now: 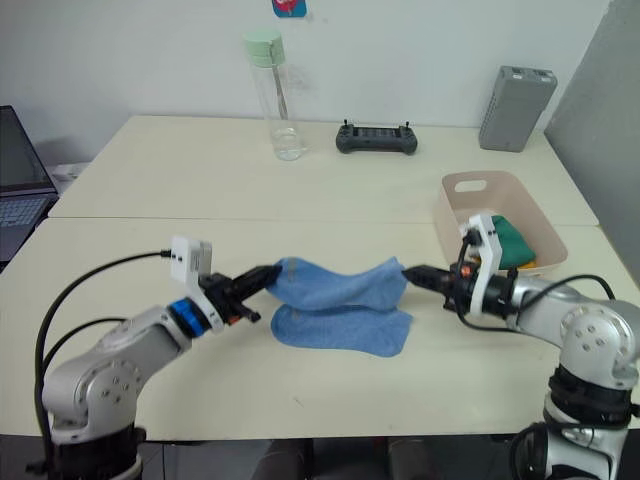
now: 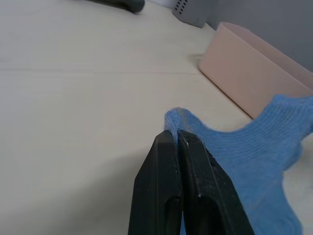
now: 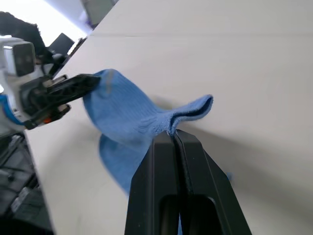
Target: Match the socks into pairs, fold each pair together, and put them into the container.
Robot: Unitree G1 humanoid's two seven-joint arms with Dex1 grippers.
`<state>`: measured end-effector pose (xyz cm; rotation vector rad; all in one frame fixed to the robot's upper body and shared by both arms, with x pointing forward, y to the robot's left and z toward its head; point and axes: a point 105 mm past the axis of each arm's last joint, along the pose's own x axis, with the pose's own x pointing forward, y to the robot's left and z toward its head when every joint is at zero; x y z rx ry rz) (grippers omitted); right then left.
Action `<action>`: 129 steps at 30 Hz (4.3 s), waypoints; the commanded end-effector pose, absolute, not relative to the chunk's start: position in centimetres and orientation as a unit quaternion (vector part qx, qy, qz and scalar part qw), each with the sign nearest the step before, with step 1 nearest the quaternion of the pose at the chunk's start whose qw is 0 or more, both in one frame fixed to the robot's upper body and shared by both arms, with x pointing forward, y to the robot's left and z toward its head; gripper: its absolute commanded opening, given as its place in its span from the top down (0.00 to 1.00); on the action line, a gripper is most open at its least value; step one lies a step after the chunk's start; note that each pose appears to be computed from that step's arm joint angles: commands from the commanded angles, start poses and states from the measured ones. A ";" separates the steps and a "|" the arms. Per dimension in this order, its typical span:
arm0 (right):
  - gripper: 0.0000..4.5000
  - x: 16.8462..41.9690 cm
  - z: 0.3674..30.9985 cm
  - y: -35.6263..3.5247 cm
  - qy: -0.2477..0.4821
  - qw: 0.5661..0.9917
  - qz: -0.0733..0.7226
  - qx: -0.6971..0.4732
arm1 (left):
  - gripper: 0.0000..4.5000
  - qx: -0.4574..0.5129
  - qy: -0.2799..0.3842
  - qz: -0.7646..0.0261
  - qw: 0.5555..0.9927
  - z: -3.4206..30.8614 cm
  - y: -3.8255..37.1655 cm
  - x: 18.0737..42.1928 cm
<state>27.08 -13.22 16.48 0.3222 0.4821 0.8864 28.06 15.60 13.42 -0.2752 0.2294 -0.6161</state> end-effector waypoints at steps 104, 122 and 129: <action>0.99 27.2 11.4 -10.7 0.116 0.846 0.505 -0.127 | 1.00 0.223 0.046 -0.539 0.811 11.4 13.9 29.4; 0.18 26.3 8.3 -11.9 0.226 0.869 0.439 -0.022 | 1.00 0.221 0.012 -0.566 0.794 13.0 12.2 28.3; 0.68 26.8 9.0 -11.2 0.227 0.867 0.442 0.026 | 1.00 0.223 0.009 -0.563 0.796 12.7 12.1 28.2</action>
